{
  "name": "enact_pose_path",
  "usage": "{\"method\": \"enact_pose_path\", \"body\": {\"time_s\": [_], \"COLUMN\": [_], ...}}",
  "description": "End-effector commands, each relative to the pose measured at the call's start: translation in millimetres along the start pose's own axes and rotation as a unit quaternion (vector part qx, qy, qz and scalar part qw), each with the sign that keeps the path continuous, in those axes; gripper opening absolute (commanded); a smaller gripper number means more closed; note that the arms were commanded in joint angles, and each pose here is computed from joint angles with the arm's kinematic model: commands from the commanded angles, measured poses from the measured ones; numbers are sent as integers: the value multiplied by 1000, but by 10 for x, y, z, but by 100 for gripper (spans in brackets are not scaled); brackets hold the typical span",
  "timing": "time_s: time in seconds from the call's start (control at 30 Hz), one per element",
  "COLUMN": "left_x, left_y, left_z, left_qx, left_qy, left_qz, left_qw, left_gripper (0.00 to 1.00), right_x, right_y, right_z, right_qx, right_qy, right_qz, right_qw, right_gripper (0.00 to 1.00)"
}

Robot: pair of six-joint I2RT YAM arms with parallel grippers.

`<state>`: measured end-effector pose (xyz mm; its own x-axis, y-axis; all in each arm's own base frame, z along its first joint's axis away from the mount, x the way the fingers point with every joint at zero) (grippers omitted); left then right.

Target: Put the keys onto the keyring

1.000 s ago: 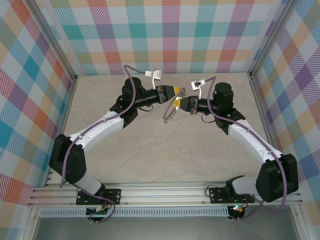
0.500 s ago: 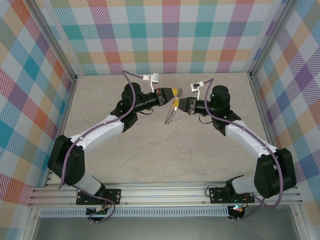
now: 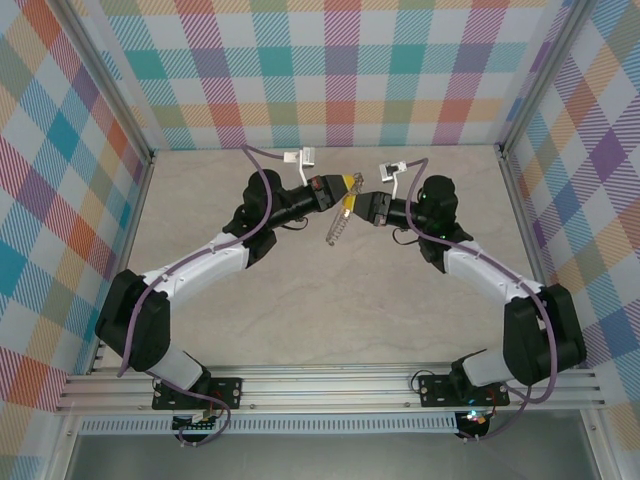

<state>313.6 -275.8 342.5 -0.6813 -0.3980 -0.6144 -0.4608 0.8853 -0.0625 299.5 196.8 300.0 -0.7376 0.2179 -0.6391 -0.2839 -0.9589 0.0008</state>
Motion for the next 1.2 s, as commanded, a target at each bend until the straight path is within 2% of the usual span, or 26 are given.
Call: {"method": "enact_pose_path", "body": {"time_s": [0.0,0.33,0.63,0.73,0.8,0.87,1.03,1.17], "left_x": [-5,43,24,14,7,-6,-37,-54], "left_y": [19,0,-1,-10,-17,-25,-67,-90], "left_z": [-318,-308,-316,-321,-312,-326,-358,-391], "left_qx": [61,59,57,57,54,56,68,75], "left_qy": [-16,-14,-13,-16,-18,-21,-24,-25], "left_qz": [-11,-6,-13,-15,-17,-18,-14,-11], "left_qw": [998,998,998,998,998,998,997,997], "left_gripper": [0,0,0,0,0,0,0,0], "right_x": [-56,-59,47,64,68,76,81,47], "right_y": [-65,-265,-188,-84,13,133,473,714], "right_z": [87,262,201,204,211,236,334,435], "right_qx": [-43,-104,-56,-24,-8,-2,14,37], "right_qy": [1,1,-4,-6,-6,-3,5,19], "right_qz": [-21,14,26,27,25,26,14,-17], "right_qw": [999,994,998,999,1000,1000,1000,999], "right_gripper": [0,0,0,13,29,38,46,46]}}
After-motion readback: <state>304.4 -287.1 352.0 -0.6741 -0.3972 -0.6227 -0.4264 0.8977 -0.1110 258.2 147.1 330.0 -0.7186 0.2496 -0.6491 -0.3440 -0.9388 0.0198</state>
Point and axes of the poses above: each hand's point on the last joint's axis, 136 mm out from that joint toward the fingers, its own y axis back along the fingers, its own z axis along the line the jaws close on, x = y × z, the point moved 8 cm from there along y, back along the fingers, and after that the axes turned 1 degree about y, right-handed, at the moved point
